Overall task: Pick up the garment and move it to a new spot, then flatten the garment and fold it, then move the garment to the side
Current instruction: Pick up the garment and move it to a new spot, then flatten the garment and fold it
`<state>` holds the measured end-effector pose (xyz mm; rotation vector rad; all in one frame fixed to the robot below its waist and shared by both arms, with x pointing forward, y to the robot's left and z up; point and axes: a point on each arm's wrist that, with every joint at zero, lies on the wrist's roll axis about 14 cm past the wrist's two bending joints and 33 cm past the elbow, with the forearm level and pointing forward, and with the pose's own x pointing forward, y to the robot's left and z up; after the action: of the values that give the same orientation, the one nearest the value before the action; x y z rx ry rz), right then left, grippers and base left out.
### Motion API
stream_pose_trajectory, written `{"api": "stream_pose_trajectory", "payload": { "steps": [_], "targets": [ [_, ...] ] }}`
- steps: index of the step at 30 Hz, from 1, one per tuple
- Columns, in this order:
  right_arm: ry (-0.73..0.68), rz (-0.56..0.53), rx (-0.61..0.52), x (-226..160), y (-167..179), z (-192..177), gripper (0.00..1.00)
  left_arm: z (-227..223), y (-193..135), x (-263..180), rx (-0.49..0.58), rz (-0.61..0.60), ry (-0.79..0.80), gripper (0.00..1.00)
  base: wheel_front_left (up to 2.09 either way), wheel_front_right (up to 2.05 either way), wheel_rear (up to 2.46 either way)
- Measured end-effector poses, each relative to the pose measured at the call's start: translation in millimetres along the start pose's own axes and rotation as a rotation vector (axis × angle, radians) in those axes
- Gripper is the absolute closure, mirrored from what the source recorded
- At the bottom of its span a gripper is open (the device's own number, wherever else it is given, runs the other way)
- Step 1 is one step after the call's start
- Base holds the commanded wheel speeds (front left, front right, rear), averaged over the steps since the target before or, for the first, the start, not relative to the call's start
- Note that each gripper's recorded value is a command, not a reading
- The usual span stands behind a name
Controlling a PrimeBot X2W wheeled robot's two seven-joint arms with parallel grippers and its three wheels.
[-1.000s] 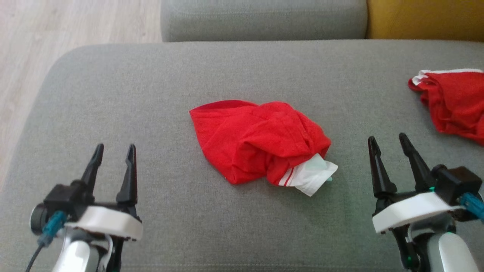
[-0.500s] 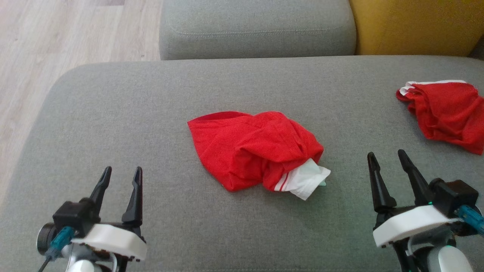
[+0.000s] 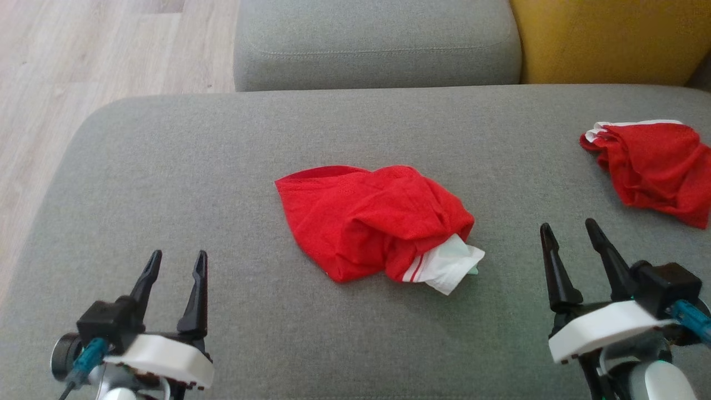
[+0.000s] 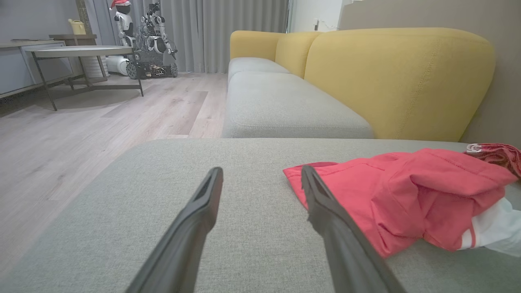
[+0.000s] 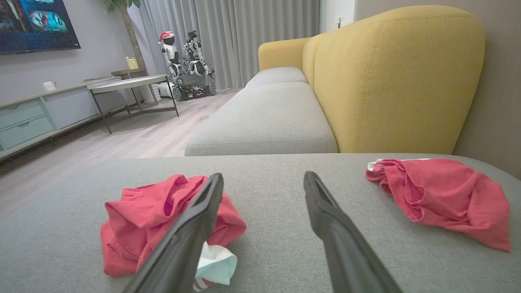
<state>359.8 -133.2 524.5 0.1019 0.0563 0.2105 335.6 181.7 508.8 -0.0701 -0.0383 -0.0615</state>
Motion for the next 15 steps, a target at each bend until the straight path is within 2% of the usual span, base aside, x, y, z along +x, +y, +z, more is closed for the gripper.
{"api": "stream_pose_trajectory", "payload": {
  "steps": [15],
  "targets": [
    [0.004,-0.002,0.001,0.3,-0.6,-1.0,0.00,-2.5,-2.6,0.4,0.006,-0.010,0.009,0.00,0.00,0.00,0.00]
  ]
}}
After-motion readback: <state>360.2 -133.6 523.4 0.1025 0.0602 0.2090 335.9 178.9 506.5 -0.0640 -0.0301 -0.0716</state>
